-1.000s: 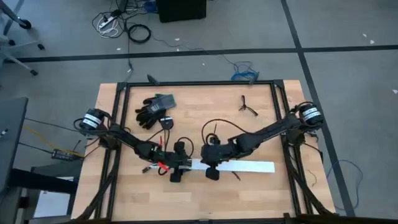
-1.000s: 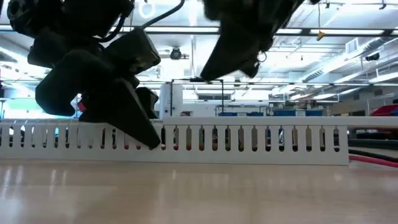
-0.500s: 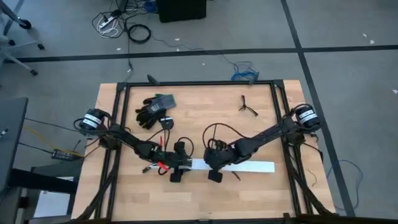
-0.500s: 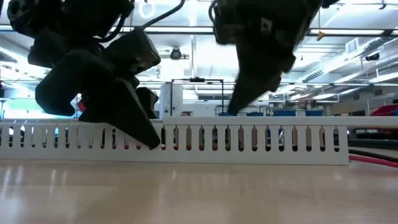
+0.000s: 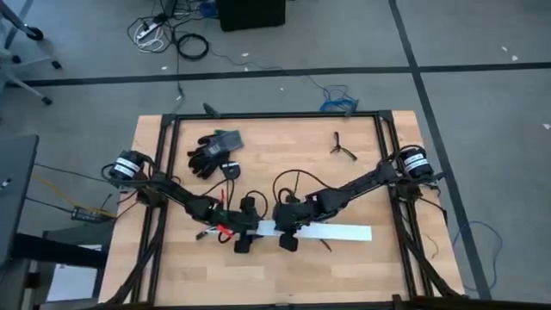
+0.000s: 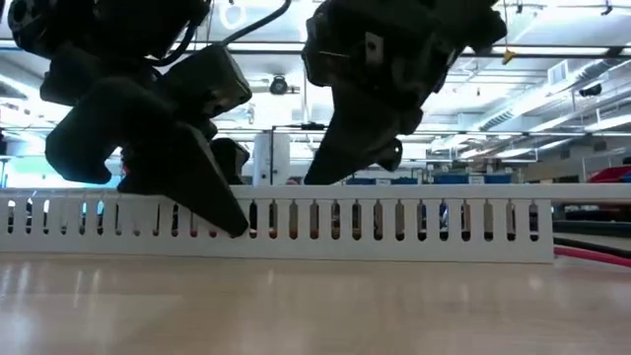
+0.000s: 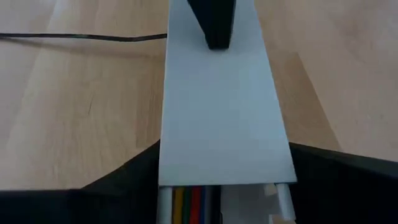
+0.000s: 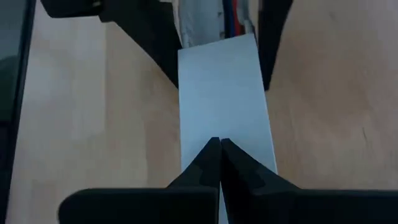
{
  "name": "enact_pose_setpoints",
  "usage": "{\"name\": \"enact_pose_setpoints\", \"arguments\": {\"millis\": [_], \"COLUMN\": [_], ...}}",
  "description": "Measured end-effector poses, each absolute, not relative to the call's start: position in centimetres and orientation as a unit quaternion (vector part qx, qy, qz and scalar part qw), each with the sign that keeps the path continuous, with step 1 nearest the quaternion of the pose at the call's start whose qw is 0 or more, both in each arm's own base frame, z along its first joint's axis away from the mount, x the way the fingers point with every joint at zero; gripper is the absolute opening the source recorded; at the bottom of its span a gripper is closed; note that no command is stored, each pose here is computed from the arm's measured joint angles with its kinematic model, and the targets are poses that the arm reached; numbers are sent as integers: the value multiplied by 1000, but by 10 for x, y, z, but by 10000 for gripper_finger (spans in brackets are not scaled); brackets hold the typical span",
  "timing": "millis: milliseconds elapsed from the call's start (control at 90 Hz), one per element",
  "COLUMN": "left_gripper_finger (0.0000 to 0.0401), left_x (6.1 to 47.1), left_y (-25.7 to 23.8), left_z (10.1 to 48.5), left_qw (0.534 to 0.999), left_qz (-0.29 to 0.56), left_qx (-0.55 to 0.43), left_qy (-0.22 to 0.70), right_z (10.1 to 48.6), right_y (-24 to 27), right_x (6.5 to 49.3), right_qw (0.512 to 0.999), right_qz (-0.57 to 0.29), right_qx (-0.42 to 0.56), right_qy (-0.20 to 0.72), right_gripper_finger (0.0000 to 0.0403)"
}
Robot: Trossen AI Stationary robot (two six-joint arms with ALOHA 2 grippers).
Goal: Ziptie cables
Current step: Close the white cable duct cover
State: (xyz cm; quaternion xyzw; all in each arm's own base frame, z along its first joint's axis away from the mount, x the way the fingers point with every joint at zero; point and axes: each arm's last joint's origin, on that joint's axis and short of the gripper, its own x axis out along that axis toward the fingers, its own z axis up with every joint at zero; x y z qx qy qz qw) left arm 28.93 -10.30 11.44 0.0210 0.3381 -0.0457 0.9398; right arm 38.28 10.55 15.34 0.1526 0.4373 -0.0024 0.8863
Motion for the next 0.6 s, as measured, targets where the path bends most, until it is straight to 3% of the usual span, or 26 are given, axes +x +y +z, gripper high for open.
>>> {"name": "enact_pose_setpoints", "arguments": {"millis": [211,600], "left_gripper_finger": [273,319], "left_x": [287,270], "left_y": [-108,-105], "left_z": [116,141], "left_qw": [936,923], "left_qz": [-75,-80], "left_qx": [73,43], "left_qy": [337,374], "right_z": [152,151], "right_y": [106,109], "right_x": [384,382], "right_qw": [887,887], "right_qz": [4,12], "right_qx": [149,140], "right_qy": [437,441], "right_gripper_finger": [0,0]}}
